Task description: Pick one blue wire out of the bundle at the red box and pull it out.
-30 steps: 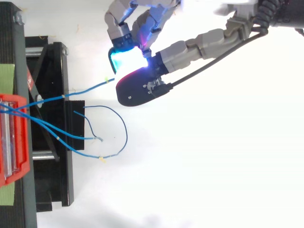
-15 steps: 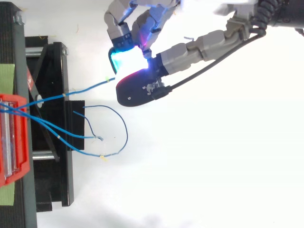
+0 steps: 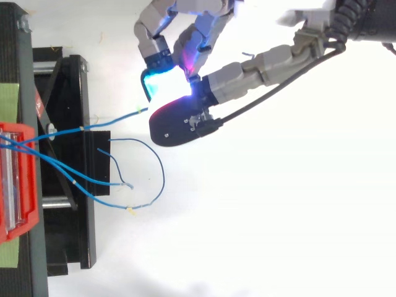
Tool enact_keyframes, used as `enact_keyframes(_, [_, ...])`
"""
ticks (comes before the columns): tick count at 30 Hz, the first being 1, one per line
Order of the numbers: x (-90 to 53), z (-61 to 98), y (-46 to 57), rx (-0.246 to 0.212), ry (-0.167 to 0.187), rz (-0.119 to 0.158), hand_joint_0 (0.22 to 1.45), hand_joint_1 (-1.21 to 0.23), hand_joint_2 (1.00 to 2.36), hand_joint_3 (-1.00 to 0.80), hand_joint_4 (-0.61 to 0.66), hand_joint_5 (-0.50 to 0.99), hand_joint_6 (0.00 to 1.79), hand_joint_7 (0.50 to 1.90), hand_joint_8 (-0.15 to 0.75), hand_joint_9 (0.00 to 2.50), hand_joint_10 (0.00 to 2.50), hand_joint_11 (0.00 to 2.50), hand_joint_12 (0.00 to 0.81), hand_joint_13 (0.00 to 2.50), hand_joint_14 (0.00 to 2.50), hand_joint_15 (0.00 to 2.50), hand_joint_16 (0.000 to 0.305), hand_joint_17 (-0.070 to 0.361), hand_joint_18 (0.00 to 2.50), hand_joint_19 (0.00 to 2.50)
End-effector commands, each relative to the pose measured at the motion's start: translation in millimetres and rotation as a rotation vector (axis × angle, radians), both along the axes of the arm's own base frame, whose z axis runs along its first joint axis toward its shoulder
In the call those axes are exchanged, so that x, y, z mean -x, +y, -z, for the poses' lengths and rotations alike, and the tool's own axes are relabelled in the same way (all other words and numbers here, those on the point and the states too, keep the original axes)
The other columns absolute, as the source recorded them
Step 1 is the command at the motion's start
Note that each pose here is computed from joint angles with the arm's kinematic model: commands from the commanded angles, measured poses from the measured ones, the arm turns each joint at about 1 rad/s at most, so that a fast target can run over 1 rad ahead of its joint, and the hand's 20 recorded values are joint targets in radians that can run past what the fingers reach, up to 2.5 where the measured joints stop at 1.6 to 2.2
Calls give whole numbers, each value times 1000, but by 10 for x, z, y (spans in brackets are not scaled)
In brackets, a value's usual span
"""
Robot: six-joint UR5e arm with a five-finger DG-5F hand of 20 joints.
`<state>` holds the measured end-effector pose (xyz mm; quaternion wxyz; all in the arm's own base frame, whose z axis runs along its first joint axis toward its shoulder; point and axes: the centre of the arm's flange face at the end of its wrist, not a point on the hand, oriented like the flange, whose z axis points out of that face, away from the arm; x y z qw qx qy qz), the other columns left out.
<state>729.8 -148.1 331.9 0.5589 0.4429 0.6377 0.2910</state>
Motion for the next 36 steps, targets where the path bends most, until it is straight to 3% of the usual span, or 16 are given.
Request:
enact_keyframes(1, [-8, 10, 42, -5, 2, -7, 628, -768, 1011, 130, 9, -113, 941, 1388, 379, 1047, 15, 630, 464, 830, 21, 569, 66, 149, 718, 541])
enact_keyframes(8, [9, 123, 164, -107, 14, -1, 632, -764, 1006, 138, -6, -110, 945, 1369, 389, 1061, 15, 637, 474, 852, 19, 582, 69, 155, 743, 516])
enact_keyframes(10, [23, 166, 199, -178, 13, 10, 633, -763, 1005, 138, -12, -109, 946, 1360, 393, 1064, 14, 635, 477, 860, 21, 594, 70, 157, 748, 503])
enact_keyframes(14, [65, 291, 244, -258, 31, 24, 636, -763, 1004, 130, -7, -109, 947, 1345, 391, 1065, 16, 629, 474, 863, 19, 582, 70, 157, 731, 498])
enact_keyframes(19, [178, 562, 265, -271, 84, 29, 636, -763, 1004, 129, -6, -108, 947, 1330, 393, 1095, 14, 656, 468, 885, 21, 594, 67, 152, 758, 505])
enact_keyframes(25, [163, 595, 266, -269, 63, 26, 635, -768, 1002, 123, -3, -105, 944, 1316, 399, 1114, 16, 654, 463, 902, 21, 592, 67, 152, 772, 492])
enact_keyframes(33, [224, 737, 261, -258, 89, 30, 633, -769, 1001, 122, 4, -103, 941, 1324, 405, 1134, 18, 661, 458, 932, 22, 639, 67, 150, 783, 515])
enact_keyframes(36, [358, 1031, 256, -257, 123, 34, 629, -766, 1012, 120, 0, -100, 939, 1324, 410, 1161, 15, 676, 461, 951, 22, 657, 67, 151, 791, 512])
